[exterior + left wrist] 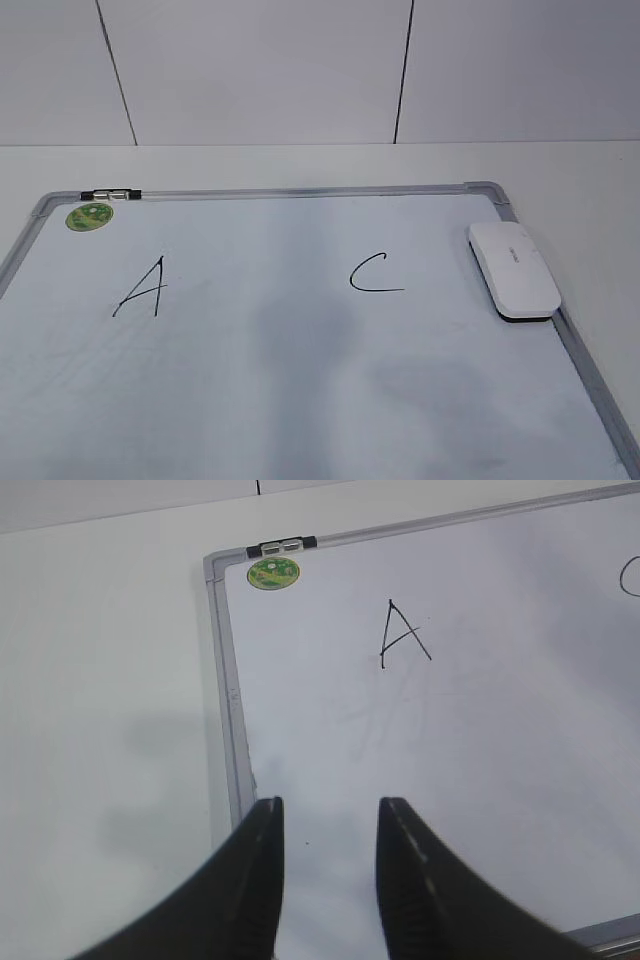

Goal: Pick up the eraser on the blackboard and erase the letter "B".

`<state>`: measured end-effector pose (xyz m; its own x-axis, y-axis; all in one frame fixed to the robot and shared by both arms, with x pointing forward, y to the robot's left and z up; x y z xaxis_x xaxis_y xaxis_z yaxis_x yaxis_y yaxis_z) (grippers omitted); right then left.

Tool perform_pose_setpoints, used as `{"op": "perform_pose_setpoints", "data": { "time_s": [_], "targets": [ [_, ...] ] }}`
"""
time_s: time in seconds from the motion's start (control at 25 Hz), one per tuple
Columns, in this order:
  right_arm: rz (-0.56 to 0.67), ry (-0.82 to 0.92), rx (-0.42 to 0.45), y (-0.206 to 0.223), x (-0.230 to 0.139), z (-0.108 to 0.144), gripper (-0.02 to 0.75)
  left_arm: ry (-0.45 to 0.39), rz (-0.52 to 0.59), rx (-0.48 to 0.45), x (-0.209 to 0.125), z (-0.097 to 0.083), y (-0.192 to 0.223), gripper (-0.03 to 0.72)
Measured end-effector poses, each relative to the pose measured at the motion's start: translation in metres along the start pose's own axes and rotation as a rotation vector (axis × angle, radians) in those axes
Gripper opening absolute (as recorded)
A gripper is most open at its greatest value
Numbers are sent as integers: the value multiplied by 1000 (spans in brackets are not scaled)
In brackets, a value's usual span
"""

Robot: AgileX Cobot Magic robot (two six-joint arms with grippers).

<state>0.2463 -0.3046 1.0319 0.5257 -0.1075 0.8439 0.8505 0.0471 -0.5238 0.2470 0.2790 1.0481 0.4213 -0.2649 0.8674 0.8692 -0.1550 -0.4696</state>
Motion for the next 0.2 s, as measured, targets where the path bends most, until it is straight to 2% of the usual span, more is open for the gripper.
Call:
{"op": "perform_pose_setpoints", "data": {
  "time_s": [0.2],
  "targets": [
    [0,0,0,0,0,0,566,0,0,0,0,0,0,243]
  ]
}}
Point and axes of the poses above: a point on each arm's last joint axis where the gripper is mounted, y pointing out along that axis toward the gripper, z along the wrist's bending axis when the last joint is at zero, x = y × z, the point moved 2 cm from there along y, pointing out along that axis toward the gripper, and after that the axes turned 10 degrees about y, right-handed, at the moved point
